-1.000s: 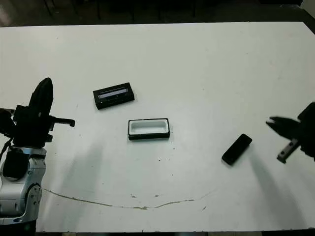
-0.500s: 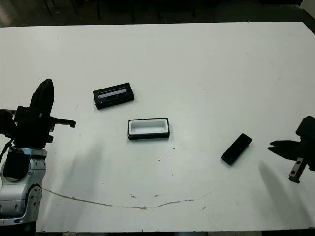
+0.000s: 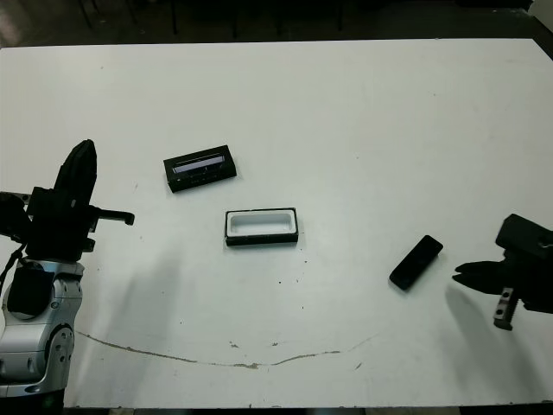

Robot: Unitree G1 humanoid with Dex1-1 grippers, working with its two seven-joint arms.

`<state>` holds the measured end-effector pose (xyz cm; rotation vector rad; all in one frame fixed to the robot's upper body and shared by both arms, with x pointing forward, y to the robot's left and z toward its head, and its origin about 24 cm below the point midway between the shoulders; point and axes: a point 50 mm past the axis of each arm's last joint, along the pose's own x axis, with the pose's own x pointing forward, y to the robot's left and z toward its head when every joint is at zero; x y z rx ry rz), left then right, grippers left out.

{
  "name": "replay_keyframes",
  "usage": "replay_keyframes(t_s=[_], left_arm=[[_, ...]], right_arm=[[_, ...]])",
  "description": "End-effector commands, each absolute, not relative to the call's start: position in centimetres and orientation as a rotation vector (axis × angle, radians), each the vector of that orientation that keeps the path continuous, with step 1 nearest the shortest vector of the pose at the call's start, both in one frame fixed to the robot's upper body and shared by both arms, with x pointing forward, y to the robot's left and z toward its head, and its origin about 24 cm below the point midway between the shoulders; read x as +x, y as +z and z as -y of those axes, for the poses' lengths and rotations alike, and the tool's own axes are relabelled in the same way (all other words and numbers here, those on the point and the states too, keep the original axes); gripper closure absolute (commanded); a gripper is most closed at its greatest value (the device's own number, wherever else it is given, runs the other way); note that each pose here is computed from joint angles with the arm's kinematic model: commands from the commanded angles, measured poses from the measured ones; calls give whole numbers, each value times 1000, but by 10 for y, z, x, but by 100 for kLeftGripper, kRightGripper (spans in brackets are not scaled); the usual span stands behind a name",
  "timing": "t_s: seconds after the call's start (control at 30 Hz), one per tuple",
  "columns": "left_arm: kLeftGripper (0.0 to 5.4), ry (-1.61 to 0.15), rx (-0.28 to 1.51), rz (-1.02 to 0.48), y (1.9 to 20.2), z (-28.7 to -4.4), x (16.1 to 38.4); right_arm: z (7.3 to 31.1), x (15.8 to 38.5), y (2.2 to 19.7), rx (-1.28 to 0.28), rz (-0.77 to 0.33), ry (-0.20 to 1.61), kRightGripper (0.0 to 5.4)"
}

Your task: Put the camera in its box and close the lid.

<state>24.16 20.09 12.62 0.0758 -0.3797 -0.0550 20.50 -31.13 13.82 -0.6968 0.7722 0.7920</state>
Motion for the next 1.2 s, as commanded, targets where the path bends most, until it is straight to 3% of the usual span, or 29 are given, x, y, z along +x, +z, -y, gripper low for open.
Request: replay_keyframes(t_s=[0.03,0.23,0.33,0.37,0.6,0.67,0.87,1.03,1.2], left_arm=[[539,-52,77,335,117,-202,239],[539,-53,75,332,118,-201,239],[539,-58,70,330,117,-200,239],[539,-60,72,330,117,-199,240],[539,-56,77,326,116,-199,240],[539,-58,78,328,116,-198,240],[539,-59,79,323,114,-197,240],[539,-58,76,327,113,-198,240],[539,-55,78,322,113,-199,239]], right_arm=[[309,206,132,-727,-810,797,540],[307,208,131,-702,-822,814,540],[280,205,163,-815,-814,806,540],[276,204,165,-877,-802,796,540],[264,207,161,-949,-818,780,540],[266,211,154,-911,-811,801,540],[293,229,108,-775,-796,851,540],[298,235,95,-785,-780,877,540],[299,234,94,-791,-778,893,540]])
